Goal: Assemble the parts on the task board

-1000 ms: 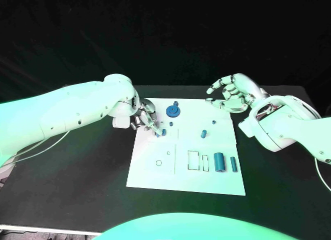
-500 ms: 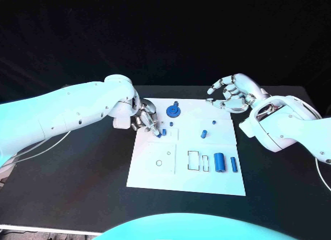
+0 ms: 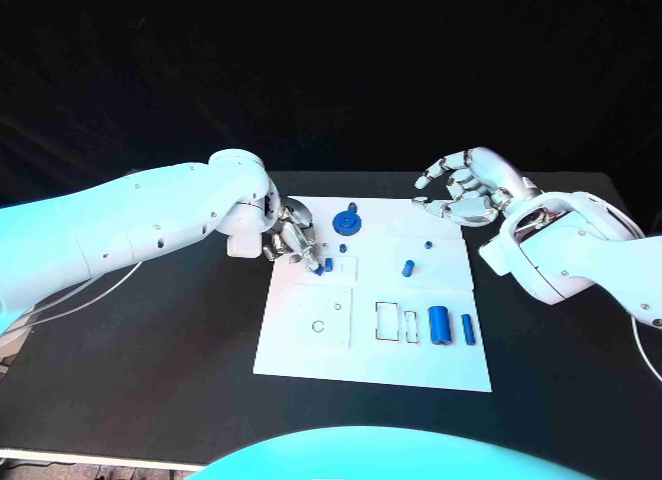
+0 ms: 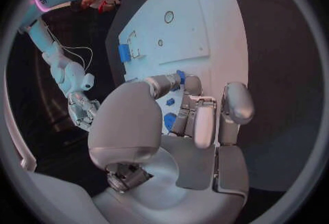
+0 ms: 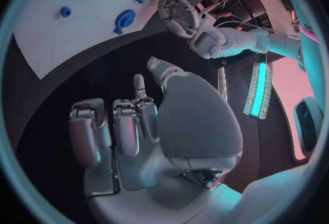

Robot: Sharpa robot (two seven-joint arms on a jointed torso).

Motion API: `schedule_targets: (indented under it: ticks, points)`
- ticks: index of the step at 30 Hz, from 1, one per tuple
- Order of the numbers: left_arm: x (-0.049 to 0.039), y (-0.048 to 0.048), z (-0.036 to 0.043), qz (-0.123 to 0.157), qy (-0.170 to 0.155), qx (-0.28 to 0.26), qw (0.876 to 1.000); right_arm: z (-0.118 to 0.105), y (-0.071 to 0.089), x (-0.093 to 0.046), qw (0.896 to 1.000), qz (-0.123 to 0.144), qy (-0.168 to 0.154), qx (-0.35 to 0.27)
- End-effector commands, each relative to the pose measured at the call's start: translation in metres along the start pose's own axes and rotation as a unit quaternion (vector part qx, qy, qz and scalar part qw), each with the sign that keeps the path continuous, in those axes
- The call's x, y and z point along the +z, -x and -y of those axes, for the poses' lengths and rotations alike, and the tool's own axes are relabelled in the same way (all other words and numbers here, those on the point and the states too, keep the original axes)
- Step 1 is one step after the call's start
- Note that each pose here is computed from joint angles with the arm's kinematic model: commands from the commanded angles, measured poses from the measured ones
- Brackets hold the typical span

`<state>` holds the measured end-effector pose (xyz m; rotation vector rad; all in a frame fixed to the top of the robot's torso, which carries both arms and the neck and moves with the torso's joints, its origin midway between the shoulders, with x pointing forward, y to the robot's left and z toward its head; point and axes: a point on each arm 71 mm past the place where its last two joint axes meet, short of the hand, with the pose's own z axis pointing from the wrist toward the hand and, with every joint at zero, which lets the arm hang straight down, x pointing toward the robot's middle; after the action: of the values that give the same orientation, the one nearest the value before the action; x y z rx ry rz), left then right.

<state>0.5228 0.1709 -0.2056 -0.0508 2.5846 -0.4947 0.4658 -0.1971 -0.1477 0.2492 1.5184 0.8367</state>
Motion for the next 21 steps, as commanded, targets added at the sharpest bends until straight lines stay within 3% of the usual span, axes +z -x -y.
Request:
schedule_targets:
  ticks: [1,10,21]
  points:
    - [-0.0003,0.0017,0.0005,0.012,-0.007,-0.015,1.000,-0.001,-0.001,0.000,1.000,-0.006,0.003,-0.003]
    - [-0.0028,0.0048,-0.0050,0.031,-0.021,-0.060,0.998,0.000,-0.001,0.000,1.000,-0.007,0.002,-0.003]
    - [-0.0117,0.0046,-0.0184,0.060,-0.021,-0.094,0.994,0.003,0.001,0.000,1.000,-0.005,-0.001,-0.004]
